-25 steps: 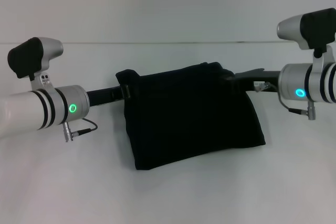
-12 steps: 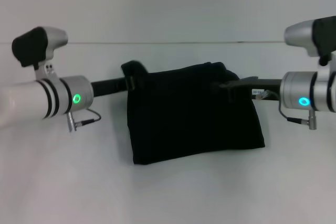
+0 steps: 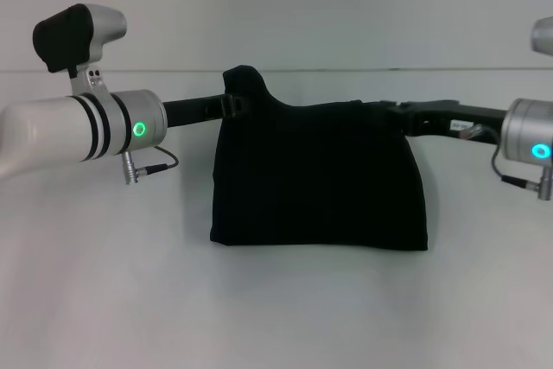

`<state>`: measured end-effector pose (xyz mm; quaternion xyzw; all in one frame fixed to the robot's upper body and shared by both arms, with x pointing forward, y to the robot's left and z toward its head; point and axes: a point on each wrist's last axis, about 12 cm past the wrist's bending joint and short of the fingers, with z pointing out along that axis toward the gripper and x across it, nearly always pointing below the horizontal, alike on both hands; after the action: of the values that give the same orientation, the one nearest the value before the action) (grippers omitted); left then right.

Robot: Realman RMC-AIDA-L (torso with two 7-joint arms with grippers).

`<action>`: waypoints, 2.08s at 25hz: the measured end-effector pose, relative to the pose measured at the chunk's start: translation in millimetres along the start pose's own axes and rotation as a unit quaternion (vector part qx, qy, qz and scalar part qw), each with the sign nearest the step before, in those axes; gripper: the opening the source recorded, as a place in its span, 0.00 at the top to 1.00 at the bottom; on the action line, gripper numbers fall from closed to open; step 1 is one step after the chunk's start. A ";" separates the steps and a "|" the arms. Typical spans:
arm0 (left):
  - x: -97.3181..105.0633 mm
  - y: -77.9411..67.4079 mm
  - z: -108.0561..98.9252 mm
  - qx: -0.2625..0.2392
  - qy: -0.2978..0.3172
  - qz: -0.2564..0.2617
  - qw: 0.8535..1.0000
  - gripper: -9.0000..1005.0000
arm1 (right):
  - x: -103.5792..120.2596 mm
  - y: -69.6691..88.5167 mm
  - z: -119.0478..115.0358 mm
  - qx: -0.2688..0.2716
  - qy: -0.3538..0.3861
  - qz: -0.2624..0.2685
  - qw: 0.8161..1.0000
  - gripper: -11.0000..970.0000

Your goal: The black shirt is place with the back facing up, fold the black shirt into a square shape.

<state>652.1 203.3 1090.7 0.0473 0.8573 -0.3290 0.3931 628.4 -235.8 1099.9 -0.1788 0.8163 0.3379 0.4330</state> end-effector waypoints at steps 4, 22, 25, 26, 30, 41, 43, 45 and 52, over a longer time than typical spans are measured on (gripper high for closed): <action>-0.3 -0.5 1.0 -0.002 -0.001 0.000 1.000 0.88 | -1.2 -4.3 -6.4 0.001 -0.007 0.004 1.000 0.81; -2.8 24.5 -53.4 0.022 -0.049 0.039 0.998 0.64 | -11.5 -4.2 -17.5 -0.022 -0.008 -0.052 0.998 0.33; -0.7 13.7 -70.6 0.091 -0.066 0.078 0.991 0.57 | -15.7 -2.5 -24.0 -0.045 0.010 -0.078 0.996 0.23; 0.0 9.4 -74.7 0.117 -0.064 0.090 0.987 0.54 | -18.4 -1.5 -26.4 -0.052 0.019 -0.090 0.994 0.20; 3.7 -7.2 -85.6 0.207 -0.027 0.158 0.965 0.45 | -29.3 3.2 -34.6 -0.074 0.057 -0.137 0.986 0.04; 14.1 -22.0 -69.0 0.224 0.074 0.301 0.924 0.06 | -34.0 22.2 -9.8 -0.083 0.142 -0.214 0.963 0.05; 14.8 -23.3 -68.1 0.227 0.078 0.307 0.921 0.06 | -32.9 25.0 -5.4 -0.082 0.150 -0.222 0.960 0.05; 15.8 -23.3 -67.5 0.226 0.082 0.315 0.918 0.06 | -31.5 25.5 -3.5 -0.078 0.154 -0.224 0.959 0.05; 14.2 -18.5 -65.1 0.202 0.080 0.324 0.921 0.06 | -30.8 21.2 -5.3 -0.066 0.150 -0.222 0.961 0.05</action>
<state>594.2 225.5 1121.3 0.4271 0.7392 -0.3448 0.3902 630.2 -224.6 1136.0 -0.4324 0.7876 0.2554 0.3570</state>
